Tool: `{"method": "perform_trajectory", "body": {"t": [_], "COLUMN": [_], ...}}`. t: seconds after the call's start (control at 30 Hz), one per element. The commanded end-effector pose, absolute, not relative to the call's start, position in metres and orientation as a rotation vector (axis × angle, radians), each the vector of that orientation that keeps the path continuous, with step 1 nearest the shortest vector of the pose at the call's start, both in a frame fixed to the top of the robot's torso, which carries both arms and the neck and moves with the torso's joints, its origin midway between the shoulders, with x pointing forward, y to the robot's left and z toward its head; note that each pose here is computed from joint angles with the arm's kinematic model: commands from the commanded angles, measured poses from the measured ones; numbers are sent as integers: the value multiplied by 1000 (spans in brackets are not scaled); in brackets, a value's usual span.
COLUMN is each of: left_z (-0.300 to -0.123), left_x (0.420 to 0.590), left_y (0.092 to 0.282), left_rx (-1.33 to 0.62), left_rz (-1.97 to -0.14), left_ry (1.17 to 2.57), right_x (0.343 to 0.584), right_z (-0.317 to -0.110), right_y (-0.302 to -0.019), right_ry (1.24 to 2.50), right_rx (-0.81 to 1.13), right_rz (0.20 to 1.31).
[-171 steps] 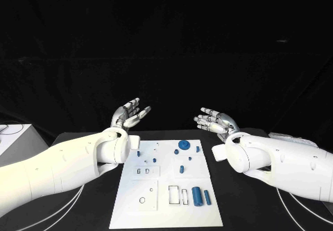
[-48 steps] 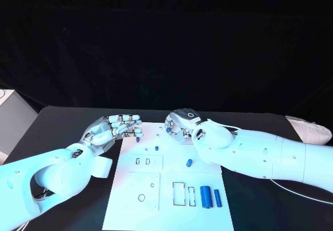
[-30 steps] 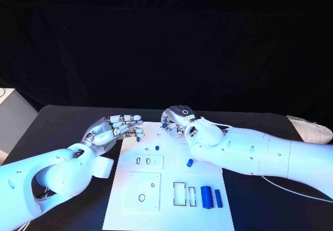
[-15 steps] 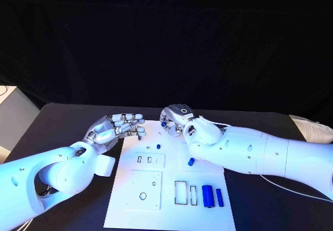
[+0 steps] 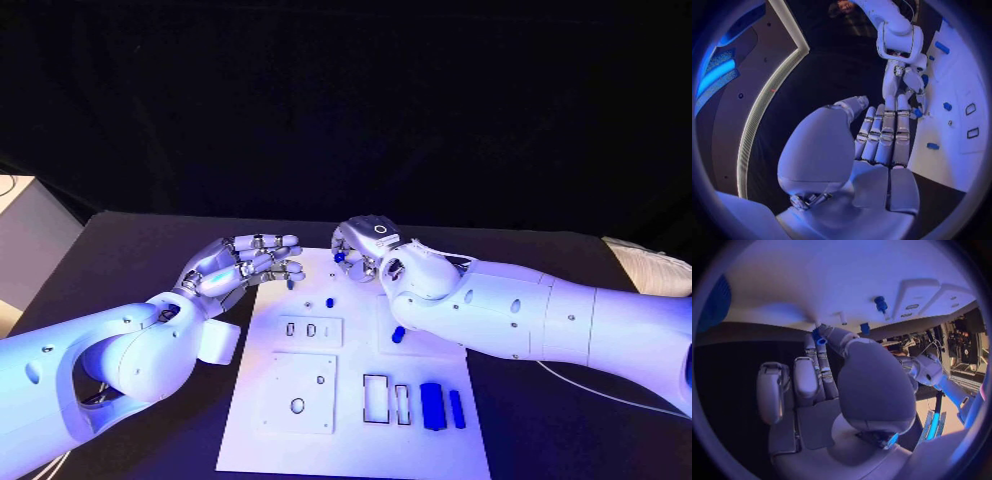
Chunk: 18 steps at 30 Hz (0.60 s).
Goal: Assemble the parts on the task board
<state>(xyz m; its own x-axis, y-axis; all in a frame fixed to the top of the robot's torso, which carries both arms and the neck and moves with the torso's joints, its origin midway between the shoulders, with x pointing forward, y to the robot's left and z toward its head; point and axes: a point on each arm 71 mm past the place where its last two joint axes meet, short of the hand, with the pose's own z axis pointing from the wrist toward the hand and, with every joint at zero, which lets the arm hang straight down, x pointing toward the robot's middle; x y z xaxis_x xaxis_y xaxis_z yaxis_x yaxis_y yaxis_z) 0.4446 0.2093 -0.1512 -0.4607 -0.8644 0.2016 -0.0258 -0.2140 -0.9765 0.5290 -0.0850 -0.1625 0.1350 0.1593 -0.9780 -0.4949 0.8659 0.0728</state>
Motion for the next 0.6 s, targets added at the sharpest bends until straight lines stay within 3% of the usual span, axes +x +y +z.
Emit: {"method": "perform_trajectory", "body": {"t": [0.03, 0.6], "left_z": [-149, -149], "left_x": [444, 445], "left_y": [207, 207], "left_rx": [-1068, -1068], "left_rz": [-1767, -1767], "left_ry": [1427, 1427], "right_x": [529, 532], "right_z": [-165, -166], "right_y": [-83, -83], "right_ry": [1383, 1388], "right_rx": [-332, -323], "right_rz": [472, 471]}}
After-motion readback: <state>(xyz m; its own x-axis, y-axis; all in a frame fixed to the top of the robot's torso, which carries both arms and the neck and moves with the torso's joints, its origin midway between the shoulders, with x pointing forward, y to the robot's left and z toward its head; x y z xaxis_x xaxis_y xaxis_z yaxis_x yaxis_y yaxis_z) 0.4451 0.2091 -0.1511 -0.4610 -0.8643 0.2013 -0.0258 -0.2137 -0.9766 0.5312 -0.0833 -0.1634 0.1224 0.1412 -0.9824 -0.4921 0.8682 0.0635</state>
